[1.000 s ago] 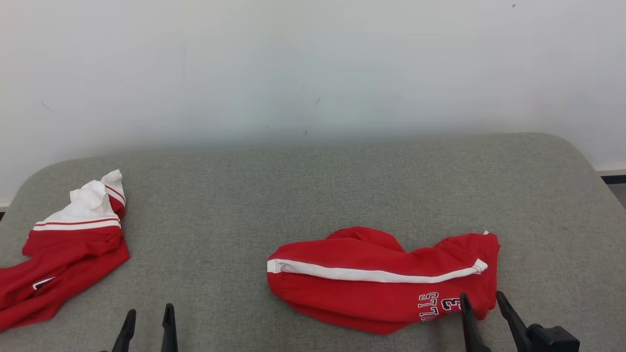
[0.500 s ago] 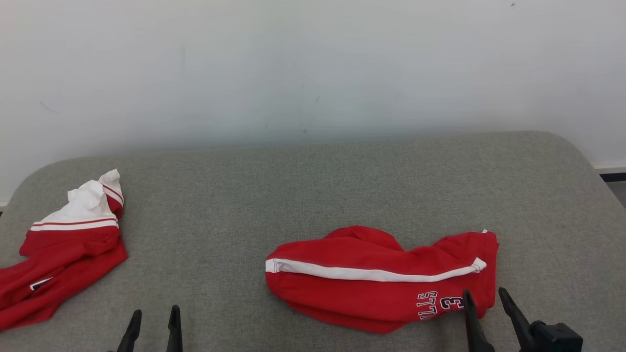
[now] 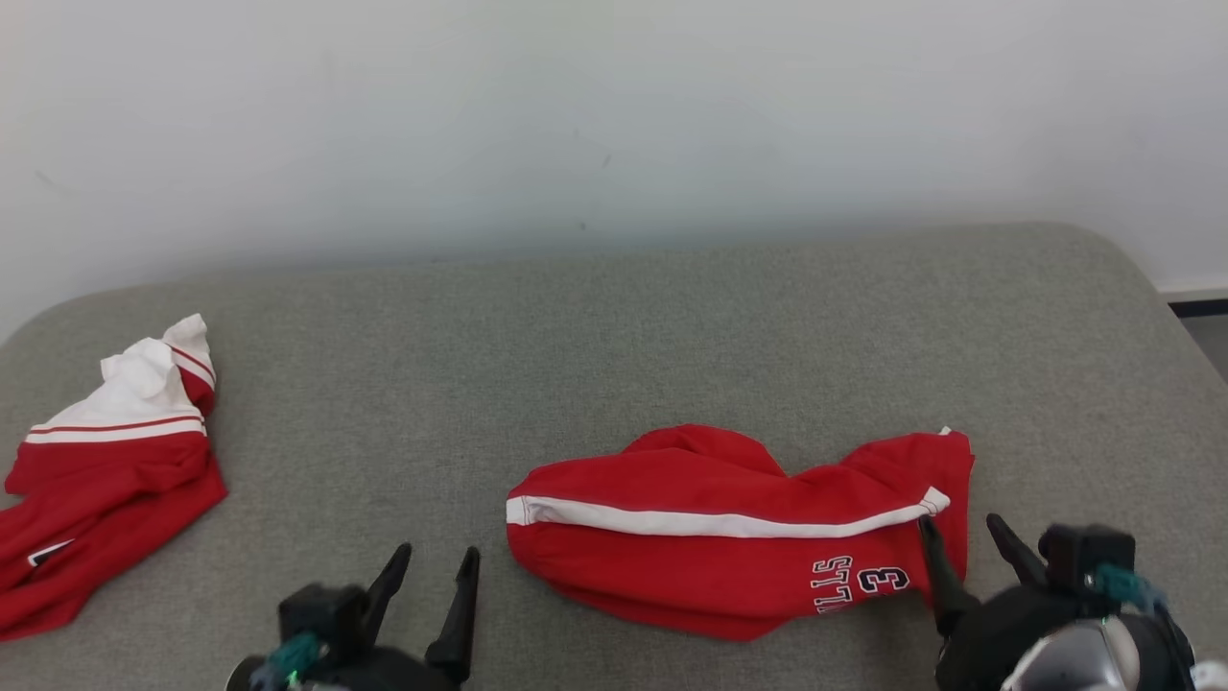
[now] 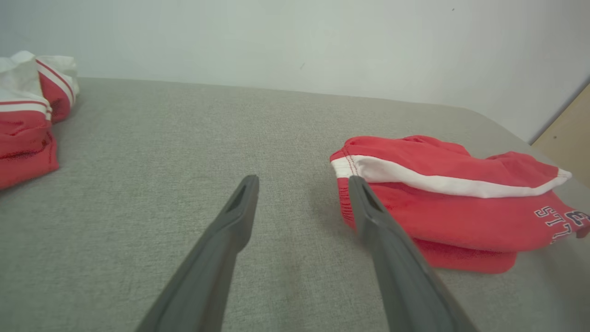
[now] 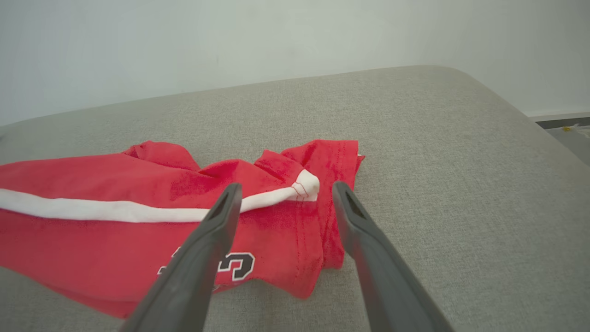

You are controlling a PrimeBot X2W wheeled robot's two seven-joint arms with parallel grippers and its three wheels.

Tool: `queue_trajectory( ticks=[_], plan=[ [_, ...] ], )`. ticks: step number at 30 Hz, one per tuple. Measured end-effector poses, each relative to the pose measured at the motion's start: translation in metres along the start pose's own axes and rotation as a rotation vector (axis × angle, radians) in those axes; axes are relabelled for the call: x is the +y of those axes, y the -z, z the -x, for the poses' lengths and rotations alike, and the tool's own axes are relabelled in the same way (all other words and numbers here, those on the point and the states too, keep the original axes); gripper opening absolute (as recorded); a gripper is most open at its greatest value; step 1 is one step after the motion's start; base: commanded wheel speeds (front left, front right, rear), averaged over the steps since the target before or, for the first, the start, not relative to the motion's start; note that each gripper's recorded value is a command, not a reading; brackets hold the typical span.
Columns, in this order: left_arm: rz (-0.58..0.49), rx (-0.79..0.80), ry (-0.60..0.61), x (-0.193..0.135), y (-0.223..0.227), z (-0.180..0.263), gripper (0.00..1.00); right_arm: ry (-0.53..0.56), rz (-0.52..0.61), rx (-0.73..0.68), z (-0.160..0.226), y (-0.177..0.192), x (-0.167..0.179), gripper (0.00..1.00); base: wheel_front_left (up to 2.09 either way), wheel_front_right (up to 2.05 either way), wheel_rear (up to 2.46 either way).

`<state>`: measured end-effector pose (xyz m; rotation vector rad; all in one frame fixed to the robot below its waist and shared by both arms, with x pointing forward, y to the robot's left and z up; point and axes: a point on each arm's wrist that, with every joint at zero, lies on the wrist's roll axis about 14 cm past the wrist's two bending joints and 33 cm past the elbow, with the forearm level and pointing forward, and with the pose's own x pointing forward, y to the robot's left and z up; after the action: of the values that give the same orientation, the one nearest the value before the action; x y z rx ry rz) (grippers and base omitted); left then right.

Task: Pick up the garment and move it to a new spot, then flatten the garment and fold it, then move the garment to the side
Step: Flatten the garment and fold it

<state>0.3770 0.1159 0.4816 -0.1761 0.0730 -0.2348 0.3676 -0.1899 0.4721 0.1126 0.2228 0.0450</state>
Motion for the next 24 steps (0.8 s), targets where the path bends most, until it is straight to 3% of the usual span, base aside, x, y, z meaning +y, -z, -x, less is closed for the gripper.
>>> queue_trajectory(
  ticks=[7,20,22,23,24],
  plan=[
    [0.016,0.183,0.039,-0.019,0.025,-0.034,1.0,0.011,0.002,0.165,-0.024,0.007,-0.009,1.0,0.0,0.0,0.0],
    [0.077,0.33,0.088,-0.039,0.053,-0.067,1.0,0.0,0.006,0.27,-0.045,0.026,-0.017,1.0,0.0,0.0,0.0],
    [0.086,0.349,0.095,-0.042,0.057,-0.068,0.41,-0.004,0.003,0.272,-0.046,0.027,-0.016,1.0,0.0,0.0,0.0],
    [0.084,0.348,0.101,-0.043,0.056,-0.07,0.0,-0.006,0.002,0.277,-0.047,0.028,-0.016,1.0,0.0,0.0,0.0],
    [0.085,0.347,0.108,-0.045,0.056,-0.071,0.0,-0.007,0.004,0.279,-0.047,0.029,-0.016,1.0,0.0,0.0,0.0]
  ],
)
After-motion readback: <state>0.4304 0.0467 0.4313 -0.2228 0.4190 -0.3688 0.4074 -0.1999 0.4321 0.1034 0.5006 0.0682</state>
